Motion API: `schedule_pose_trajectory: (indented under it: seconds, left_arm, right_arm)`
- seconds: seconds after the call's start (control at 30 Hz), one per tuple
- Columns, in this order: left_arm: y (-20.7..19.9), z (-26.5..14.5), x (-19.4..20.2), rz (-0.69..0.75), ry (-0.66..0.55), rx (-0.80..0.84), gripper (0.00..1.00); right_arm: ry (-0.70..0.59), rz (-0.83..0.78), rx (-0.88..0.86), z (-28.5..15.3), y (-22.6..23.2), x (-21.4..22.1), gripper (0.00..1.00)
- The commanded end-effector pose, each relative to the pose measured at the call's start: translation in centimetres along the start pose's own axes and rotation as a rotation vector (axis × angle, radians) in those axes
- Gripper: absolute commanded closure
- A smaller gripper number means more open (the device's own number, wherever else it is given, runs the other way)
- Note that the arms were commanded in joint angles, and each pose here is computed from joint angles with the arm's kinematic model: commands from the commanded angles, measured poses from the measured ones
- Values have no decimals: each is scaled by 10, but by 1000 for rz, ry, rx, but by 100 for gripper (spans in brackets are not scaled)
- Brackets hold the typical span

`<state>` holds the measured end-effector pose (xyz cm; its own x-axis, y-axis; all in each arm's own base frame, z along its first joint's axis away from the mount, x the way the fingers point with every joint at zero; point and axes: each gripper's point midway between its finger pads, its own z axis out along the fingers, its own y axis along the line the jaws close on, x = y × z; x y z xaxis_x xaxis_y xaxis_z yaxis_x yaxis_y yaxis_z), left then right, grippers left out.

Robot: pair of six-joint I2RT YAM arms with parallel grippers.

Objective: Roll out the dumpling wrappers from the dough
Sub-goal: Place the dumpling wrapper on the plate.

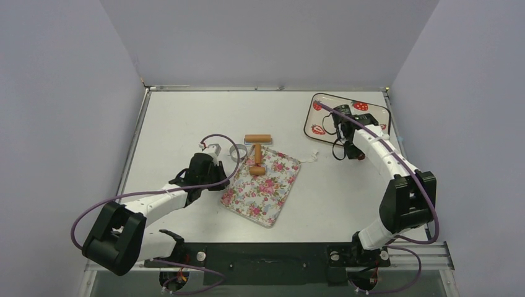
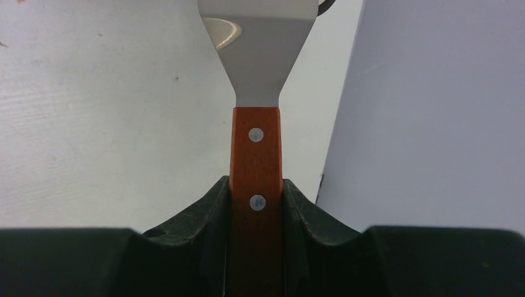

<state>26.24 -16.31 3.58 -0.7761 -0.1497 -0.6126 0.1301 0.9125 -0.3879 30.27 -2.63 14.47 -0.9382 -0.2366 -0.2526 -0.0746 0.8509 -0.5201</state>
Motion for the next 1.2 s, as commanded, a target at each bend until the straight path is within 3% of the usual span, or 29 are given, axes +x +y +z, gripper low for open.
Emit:
schedule_pose_trajectory:
  seconds: [0.0, 0.23, 0.63, 0.93, 1.17]
  left_arm:
    - [-7, -3, -20, -4, -81, 25, 87]
    - [-5, -3, -20, -7, -88, 24, 87]
    - [-3, -3, -19, -18, -84, 20, 87]
    - [-3, -2, -18, -21, -81, 20, 87]
    - [-3, -3, -19, -20, -86, 21, 86]
  right_arm:
    - [-54, -128, 97, -15, -16, -9, 100]
    - [-24, -281, 201, -12, -4, -17, 100]
    - [-31, -312, 435, -31, -32, -20, 100]
    - [-44, -390, 436, -31, -18, -22, 100]
    - [-49, -521, 553, -31, -7, -21, 100]
